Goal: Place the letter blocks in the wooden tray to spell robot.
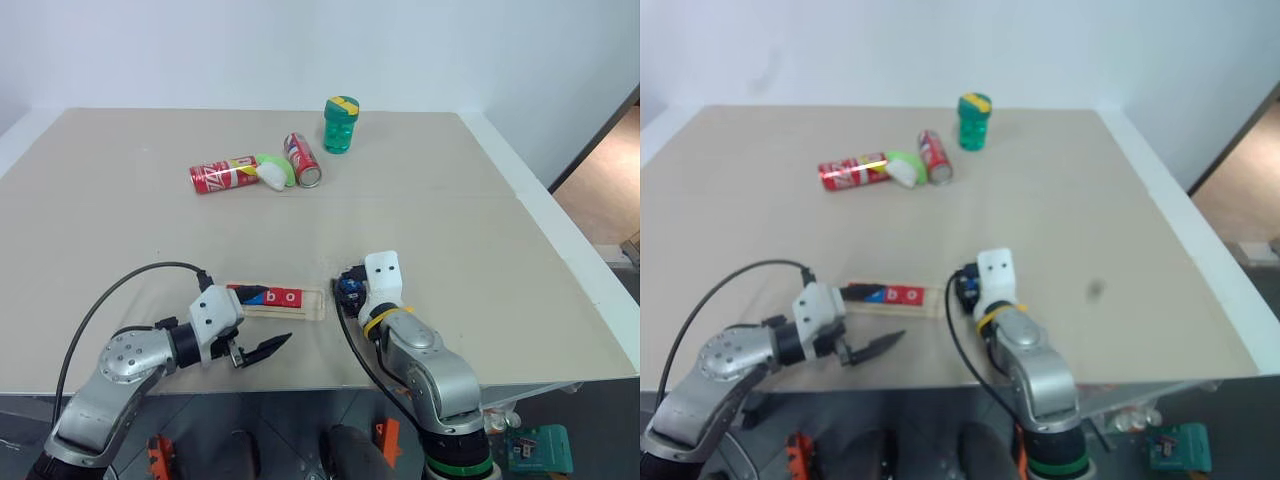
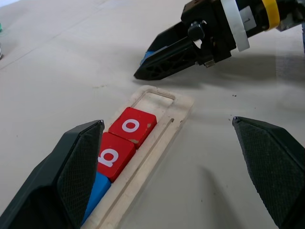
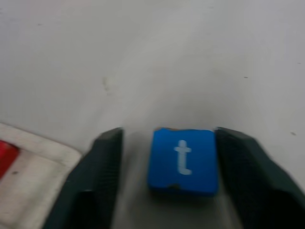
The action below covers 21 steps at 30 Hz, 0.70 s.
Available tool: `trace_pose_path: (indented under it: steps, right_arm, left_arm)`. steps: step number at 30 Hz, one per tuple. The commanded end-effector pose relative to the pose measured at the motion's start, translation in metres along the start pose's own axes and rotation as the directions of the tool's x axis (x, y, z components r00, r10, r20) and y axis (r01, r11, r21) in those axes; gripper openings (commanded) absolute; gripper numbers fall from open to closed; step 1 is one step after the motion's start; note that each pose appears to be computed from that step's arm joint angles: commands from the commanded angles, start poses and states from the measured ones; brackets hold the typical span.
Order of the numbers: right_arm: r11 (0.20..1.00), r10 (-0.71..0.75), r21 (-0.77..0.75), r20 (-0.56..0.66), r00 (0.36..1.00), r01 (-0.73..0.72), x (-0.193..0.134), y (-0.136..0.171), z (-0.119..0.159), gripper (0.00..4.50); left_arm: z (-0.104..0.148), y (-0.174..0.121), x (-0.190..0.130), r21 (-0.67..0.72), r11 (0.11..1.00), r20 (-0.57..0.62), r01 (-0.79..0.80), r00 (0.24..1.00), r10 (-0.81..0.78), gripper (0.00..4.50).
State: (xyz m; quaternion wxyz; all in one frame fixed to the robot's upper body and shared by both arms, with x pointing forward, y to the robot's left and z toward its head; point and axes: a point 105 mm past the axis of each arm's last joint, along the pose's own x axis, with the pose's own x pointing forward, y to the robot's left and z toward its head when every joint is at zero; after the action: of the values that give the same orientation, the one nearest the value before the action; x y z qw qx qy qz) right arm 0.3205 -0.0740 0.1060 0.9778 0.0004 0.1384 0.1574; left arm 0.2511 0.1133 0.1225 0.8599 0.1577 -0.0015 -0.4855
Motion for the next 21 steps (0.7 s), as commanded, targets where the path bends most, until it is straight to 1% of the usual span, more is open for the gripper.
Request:
trace_pose_path:
  steps: [1, 4, 6, 7, 8, 9, 10, 11, 13, 16, 18, 21]
  right_arm:
    - [0.999, 0.042, -0.034, 0.136, 0.99, -0.037, -0.013, -0.012, 0.048, 4.49]
    - [0.97, 0.209, -0.149, 0.127, 0.97, -0.19, -0.015, -0.034, 0.071, 4.49]
    - [0.916, 0.348, -0.239, 0.078, 0.934, -0.321, -0.013, -0.044, 0.077, 4.49]
    - [0.851, 0.443, -0.324, 0.018, 0.897, -0.414, -0.012, -0.048, 0.074, 4.49]
    - [0.76, 0.548, -0.378, -0.067, 0.834, -0.53, -0.015, -0.049, 0.066, 4.49]
    - [0.683, 0.611, -0.409, -0.135, 0.78, -0.605, -0.017, -0.052, 0.059, 4.49]
    - [0.602, 0.674, -0.408, -0.201, 0.711, -0.687, -0.018, -0.054, 0.051, 4.49]
    - [0.543, 0.71, -0.411, -0.241, 0.662, -0.732, -0.018, -0.055, 0.045, 4.49]
    - [0.425, 0.749, -0.45, -0.312, 0.584, -0.785, -0.014, -0.057, 0.036, 4.49]
    - [0.333, 0.761, -0.5, -0.358, 0.541, -0.799, -0.002, -0.059, 0.03, 4.49]
    - [0.305, 0.77, -0.512, -0.363, 0.524, -0.803, 0.005, -0.055, 0.029, 4.49]
    - [0.314, 0.783, -0.502, -0.342, 0.519, -0.806, 0.016, -0.045, 0.026, 4.49]
  left_arm:
    - [0.014, -0.004, 0.002, 0.049, 0.999, 0.042, 0.007, 0.999, -0.009, 4.5]
    - [0.015, -0.002, 0.004, 0.061, 0.998, 0.05, 0.005, 0.999, -0.008, 4.5]
    - [0.016, -0.001, 0.005, 0.064, 0.998, 0.06, 0.005, 0.998, -0.009, 4.5]
    - [0.018, -0.001, 0.005, 0.066, 0.998, 0.071, 0.011, 0.997, -0.016, 4.5]
    - [0.019, -0.002, 0.006, 0.062, 0.998, 0.084, 0.019, 0.996, -0.024, 4.5]
    - [0.021, -0.003, 0.006, 0.054, 0.998, 0.097, 0.025, 0.995, -0.03, 4.5]
    - [0.023, -0.005, 0.006, 0.048, 0.998, 0.11, 0.039, 0.993, -0.044, 4.5]
    - [0.024, -0.007, 0.007, 0.041, 0.998, 0.12, 0.046, 0.991, -0.051, 4.5]
    - [0.026, -0.009, 0.007, 0.035, 0.998, 0.126, 0.057, 0.99, -0.061, 4.5]
    - [0.028, -0.01, 0.007, 0.038, 0.998, 0.126, 0.055, 0.99, -0.059, 4.5]
    - [0.027, -0.01, 0.006, 0.04, 0.998, 0.121, 0.044, 0.991, -0.049, 4.5]
    - [0.025, -0.01, 0.003, 0.037, 0.999, 0.106, 0.022, 0.994, -0.025, 4.5]
